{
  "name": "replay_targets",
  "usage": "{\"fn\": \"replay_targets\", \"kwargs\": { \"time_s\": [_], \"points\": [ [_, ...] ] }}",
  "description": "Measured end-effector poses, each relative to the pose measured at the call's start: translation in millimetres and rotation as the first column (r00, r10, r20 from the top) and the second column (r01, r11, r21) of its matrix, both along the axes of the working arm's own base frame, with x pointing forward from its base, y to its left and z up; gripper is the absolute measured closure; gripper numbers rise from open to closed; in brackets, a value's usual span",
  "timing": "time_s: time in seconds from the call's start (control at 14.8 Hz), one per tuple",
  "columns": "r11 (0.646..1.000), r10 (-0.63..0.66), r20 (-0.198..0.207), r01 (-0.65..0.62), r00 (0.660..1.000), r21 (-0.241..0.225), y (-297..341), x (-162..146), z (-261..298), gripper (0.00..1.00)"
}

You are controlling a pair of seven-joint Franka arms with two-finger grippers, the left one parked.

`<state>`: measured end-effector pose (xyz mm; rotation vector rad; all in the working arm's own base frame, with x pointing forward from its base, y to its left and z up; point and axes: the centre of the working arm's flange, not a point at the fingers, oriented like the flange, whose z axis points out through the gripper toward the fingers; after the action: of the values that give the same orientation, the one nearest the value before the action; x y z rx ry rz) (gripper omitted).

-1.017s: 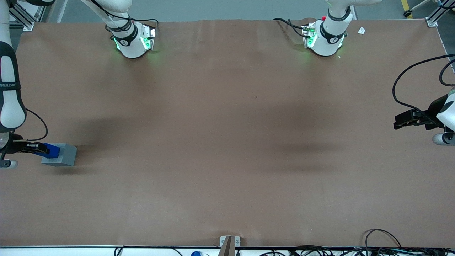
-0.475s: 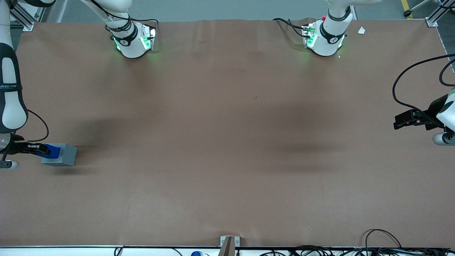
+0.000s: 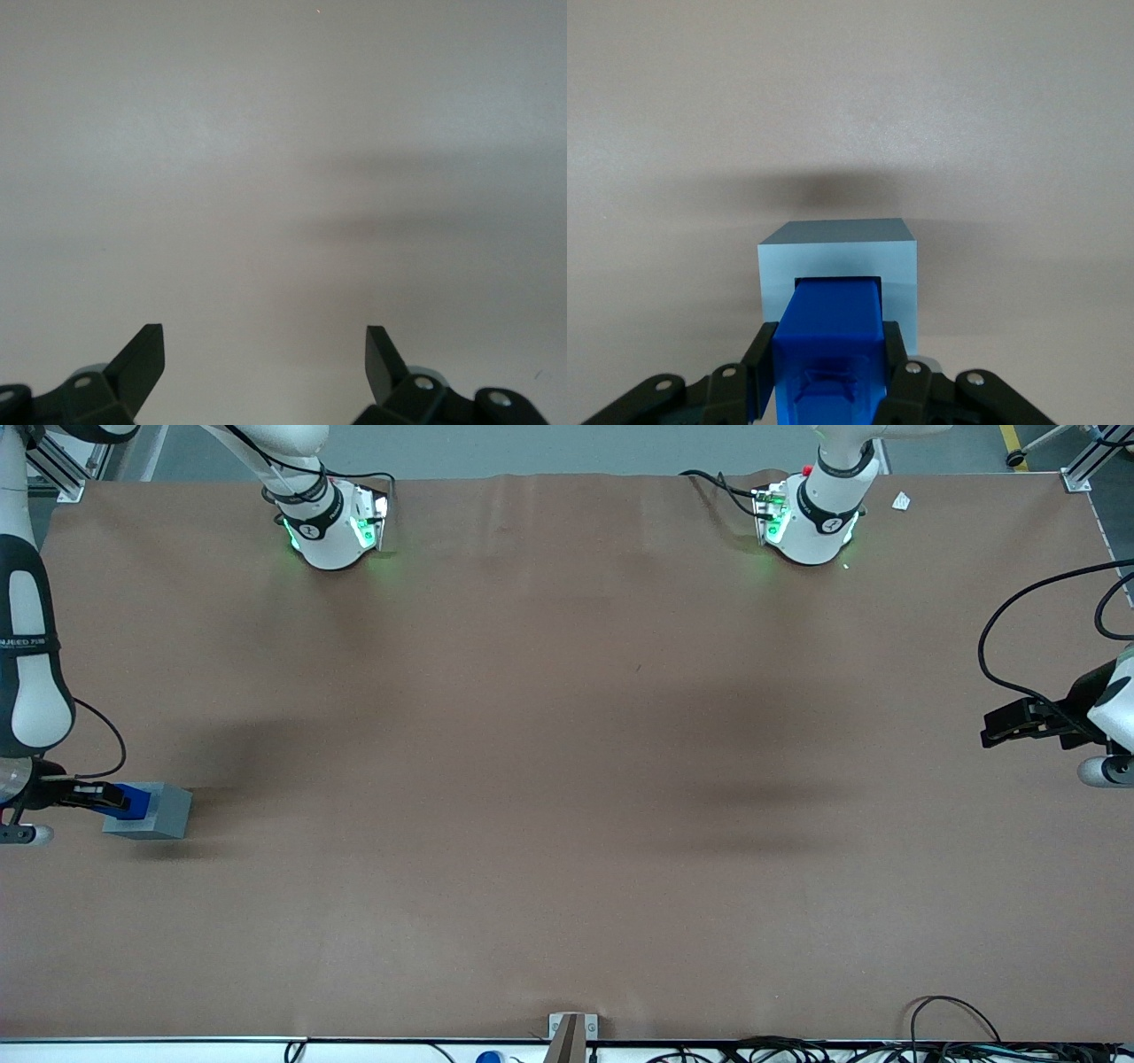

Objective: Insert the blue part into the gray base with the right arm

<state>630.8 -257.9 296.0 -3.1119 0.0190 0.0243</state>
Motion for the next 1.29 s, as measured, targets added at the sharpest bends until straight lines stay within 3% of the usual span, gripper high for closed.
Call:
{"fn": "replay_targets", "kwargs": {
  "time_s": [0.2, 0.47, 0.54, 1.02, 1.29],
  "points": [
    [1.0, 0.0, 0.002, 0.0, 1.0, -0.001, 0, 0, 0, 0.44],
    [1.0, -0.001, 0.009, 0.001, 1.0, -0.004, -1, 1, 3, 0.05],
    [1.0, 0.0, 0.014, 0.0, 1.0, -0.005, -1, 2, 5, 0.0],
    [0.998, 0.061, 0.138, -0.061, 0.989, -0.001, 58, 18, 109, 0.0],
    [0.997, 0.073, 0.166, -0.075, 0.983, 0.004, 120, 15, 172, 0.0]
  ]
}}
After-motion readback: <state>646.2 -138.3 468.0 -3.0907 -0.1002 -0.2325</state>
